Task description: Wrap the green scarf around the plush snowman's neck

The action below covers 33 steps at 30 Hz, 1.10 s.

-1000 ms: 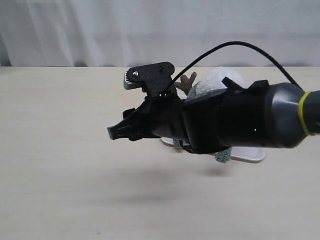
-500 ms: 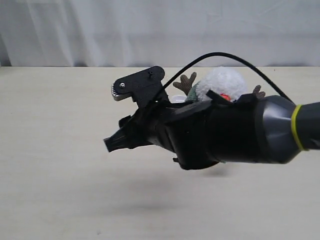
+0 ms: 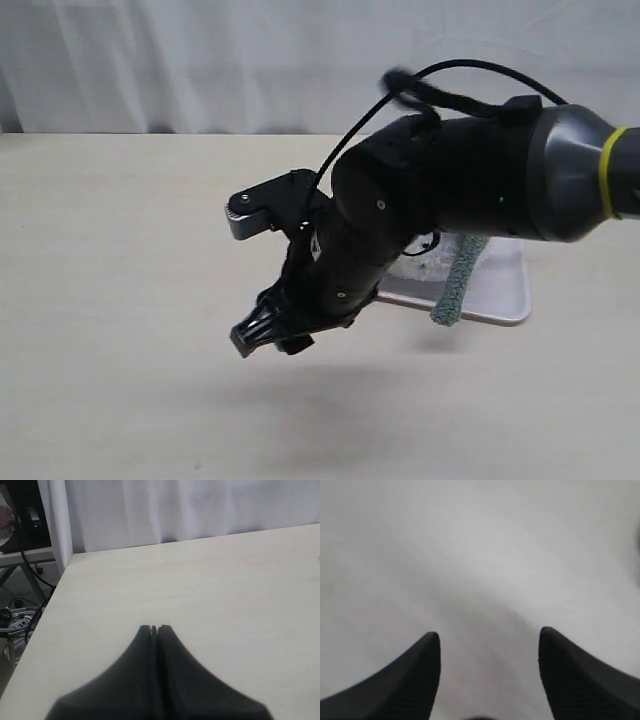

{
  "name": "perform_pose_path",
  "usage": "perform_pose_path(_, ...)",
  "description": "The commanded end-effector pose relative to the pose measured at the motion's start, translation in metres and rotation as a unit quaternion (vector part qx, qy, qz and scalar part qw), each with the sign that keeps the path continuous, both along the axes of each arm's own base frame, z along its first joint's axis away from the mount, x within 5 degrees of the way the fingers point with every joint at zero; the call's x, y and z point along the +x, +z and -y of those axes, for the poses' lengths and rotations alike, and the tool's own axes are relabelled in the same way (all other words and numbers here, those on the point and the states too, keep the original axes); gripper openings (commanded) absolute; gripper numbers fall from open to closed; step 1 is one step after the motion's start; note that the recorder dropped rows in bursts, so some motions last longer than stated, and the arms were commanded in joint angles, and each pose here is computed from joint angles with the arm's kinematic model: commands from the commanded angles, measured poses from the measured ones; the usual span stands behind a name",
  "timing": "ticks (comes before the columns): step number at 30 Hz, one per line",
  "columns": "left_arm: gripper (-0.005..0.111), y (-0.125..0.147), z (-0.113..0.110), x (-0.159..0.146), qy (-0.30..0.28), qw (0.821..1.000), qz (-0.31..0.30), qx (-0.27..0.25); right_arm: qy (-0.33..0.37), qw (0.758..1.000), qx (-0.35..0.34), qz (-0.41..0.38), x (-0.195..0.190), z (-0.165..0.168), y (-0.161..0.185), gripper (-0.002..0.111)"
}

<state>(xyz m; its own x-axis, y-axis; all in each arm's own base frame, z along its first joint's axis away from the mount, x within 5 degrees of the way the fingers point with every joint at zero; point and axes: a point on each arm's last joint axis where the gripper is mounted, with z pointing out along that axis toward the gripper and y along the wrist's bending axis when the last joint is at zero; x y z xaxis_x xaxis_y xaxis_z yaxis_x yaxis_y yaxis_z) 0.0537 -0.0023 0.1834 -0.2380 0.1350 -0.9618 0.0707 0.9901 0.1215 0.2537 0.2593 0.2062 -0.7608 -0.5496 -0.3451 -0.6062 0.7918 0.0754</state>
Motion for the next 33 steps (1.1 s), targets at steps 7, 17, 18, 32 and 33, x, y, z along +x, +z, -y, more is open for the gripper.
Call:
perform_pose_path(7,0.000,0.001,0.001,0.000,-0.005,1.000,0.006,-0.001,-0.184,0.968,-0.051,0.160,0.019,0.023,-0.006,0.055)
perform_pose_path(17,0.000,0.001,0.001,0.000,-0.005,1.000,0.006,-0.001,-0.220,0.957,-0.035,0.187,0.025,0.024,-0.028,0.063)
perform_pose_path(18,0.000,0.001,0.001,0.000,-0.005,1.000,0.006,-0.001,-0.217,0.958,-0.033,0.186,0.026,0.023,-0.031,0.063)
perform_pose_path(32,0.000,0.001,0.001,0.000,-0.005,1.000,0.006,-0.001,-0.269,0.952,-0.015,0.143,0.053,0.045,-0.056,0.062)
perform_pose_path(33,0.000,0.001,0.001,0.000,-0.005,1.000,0.006,-0.001,-0.263,0.955,-0.006,0.137,0.053,0.043,-0.058,0.062)
